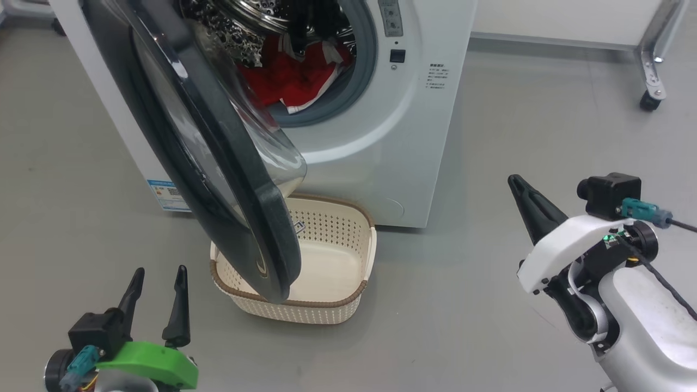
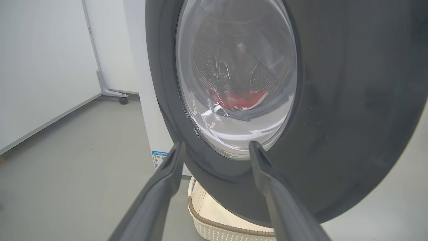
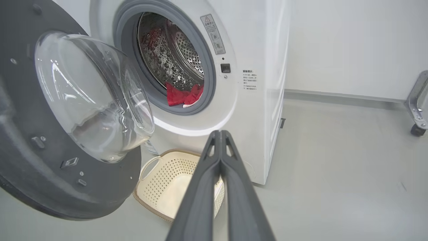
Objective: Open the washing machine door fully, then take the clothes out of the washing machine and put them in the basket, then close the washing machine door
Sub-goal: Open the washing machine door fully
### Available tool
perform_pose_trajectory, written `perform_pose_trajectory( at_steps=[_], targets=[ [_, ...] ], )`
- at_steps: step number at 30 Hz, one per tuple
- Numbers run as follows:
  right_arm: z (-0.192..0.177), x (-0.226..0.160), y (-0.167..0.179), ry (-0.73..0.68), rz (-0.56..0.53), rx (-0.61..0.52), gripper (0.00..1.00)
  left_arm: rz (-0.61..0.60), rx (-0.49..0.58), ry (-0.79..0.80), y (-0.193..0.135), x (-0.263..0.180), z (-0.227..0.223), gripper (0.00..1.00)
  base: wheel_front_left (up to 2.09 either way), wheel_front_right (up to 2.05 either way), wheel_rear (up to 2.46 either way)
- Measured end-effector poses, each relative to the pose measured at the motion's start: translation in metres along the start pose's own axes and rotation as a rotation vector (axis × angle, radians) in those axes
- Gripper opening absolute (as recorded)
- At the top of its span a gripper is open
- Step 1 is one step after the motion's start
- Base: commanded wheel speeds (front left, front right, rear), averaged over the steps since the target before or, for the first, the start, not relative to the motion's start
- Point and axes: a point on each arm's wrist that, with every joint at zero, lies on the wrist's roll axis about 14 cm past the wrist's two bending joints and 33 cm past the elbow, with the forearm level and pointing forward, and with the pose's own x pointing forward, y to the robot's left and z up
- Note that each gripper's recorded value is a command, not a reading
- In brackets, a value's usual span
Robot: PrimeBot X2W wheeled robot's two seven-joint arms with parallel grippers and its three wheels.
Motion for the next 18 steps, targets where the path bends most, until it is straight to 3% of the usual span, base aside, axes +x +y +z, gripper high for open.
perform_pose_trajectory(
  at_steps=[6, 17, 18],
  targets=[
    [0.009, -0.028, -0.021, -0.115, -0.118, -0.086, 0.00, -0.027, -0.002, -0.012, -0.009, 0.002, 0.003, 1.00, 0.00, 0.00, 0.00],
    [-0.012, -0.073, -0.055, -0.166, -0.290, -0.069, 0.00, -0.091, 0.012, -0.020, -0.029, 0.011, 0.005, 1.00, 0.00, 0.00, 0.00],
    [-0.013, -0.075, -0.057, -0.170, -0.299, -0.064, 0.27, -0.092, 0.011, -0.019, -0.030, 0.012, 0.005, 1.00, 0.00, 0.00, 0.00]
  ],
)
